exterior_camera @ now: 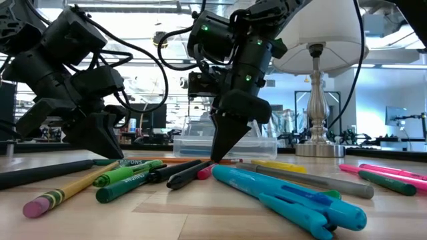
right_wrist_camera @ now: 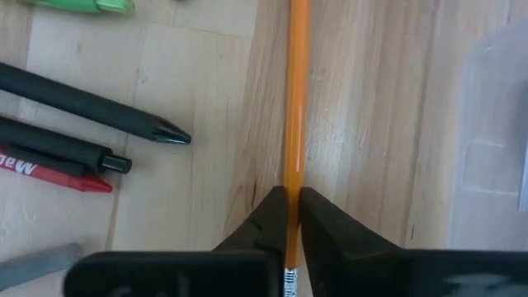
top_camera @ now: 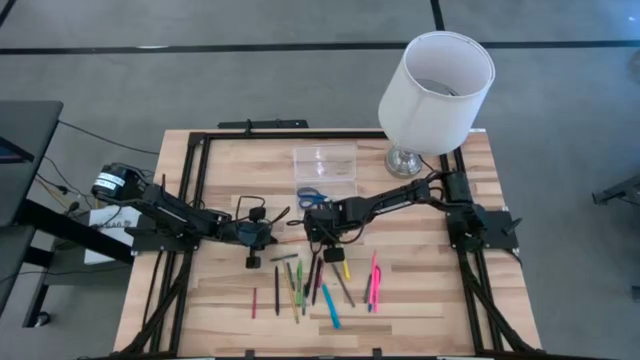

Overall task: Pick & place school supplies into a supply box
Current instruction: Put the orange pencil into the supply box

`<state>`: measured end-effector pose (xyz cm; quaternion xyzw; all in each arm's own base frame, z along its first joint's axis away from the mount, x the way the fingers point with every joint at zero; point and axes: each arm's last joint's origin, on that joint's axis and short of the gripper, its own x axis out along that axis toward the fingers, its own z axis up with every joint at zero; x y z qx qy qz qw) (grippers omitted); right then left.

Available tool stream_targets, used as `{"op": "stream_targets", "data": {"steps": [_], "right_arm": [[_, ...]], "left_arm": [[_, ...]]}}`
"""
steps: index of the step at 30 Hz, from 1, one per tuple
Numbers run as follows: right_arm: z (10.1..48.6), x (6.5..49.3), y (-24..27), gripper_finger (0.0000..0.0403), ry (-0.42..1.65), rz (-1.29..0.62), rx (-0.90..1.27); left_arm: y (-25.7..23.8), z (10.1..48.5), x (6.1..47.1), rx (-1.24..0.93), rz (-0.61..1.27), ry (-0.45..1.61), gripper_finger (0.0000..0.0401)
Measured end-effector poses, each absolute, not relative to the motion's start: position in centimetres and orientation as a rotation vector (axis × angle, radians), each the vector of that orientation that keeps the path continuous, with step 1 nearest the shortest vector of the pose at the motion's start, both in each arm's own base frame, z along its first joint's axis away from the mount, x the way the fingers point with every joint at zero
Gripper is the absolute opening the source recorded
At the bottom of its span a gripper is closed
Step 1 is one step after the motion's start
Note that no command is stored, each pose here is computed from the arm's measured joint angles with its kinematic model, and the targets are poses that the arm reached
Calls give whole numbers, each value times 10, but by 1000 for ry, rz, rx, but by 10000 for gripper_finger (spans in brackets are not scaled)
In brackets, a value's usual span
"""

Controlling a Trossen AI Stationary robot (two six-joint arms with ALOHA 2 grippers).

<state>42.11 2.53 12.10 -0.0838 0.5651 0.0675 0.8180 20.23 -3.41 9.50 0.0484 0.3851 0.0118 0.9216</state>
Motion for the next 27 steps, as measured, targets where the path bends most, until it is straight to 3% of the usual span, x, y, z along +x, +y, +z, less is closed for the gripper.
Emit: {"op": "stream_targets", "data": {"steps": [22,27], "right_arm": [[121,422,25,2,1190,130,-198],[121,425,25,1,1164,127,-203]], "left_arm": [[-36,97,204,125,7,755,1],[-37,97,204,100,-19,757,27]]}}
